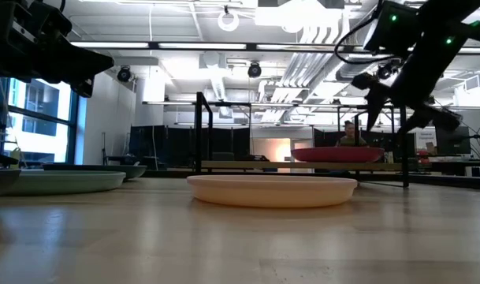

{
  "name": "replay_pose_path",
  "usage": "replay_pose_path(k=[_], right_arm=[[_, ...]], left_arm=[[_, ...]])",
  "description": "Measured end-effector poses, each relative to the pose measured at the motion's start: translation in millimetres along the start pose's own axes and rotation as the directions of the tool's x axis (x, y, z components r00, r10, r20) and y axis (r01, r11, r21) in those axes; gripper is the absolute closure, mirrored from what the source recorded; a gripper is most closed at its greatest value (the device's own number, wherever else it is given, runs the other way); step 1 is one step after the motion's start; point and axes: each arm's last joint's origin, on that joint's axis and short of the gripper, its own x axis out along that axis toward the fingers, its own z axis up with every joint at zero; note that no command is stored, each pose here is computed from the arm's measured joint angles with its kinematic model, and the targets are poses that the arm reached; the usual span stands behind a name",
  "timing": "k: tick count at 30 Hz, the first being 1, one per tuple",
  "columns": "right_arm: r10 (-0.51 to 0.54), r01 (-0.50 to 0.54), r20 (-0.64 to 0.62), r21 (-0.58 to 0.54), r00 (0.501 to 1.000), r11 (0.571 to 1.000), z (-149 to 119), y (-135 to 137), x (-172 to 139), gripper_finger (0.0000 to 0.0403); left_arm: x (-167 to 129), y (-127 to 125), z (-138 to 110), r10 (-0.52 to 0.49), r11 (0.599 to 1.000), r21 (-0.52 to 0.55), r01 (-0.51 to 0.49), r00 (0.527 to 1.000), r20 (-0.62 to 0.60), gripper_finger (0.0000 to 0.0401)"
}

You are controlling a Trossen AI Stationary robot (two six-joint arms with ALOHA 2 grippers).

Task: Place and stack plates onto a shelf
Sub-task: Put the pink plate on the shelf

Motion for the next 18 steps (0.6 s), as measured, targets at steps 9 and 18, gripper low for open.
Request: replay_pose_path(k=[9,18], right_arm=[[0.210,-0.253,-0.223,-0.184,0.952,0.950,-8.0,19.4,-18.3,0.0204],[0.224,-0.340,-0.373,-0.284,0.900,0.896,-47.7,19.5,-17.4,0.0358]], left_arm=[[0.0,0.0,0.1,0.000,1.000,0.000,0.000,1.000,0.001,0.0400],[0.0,0.0,0.1,0.000,1.000,0.000,0.000,1.000,0.000,0.0400]])
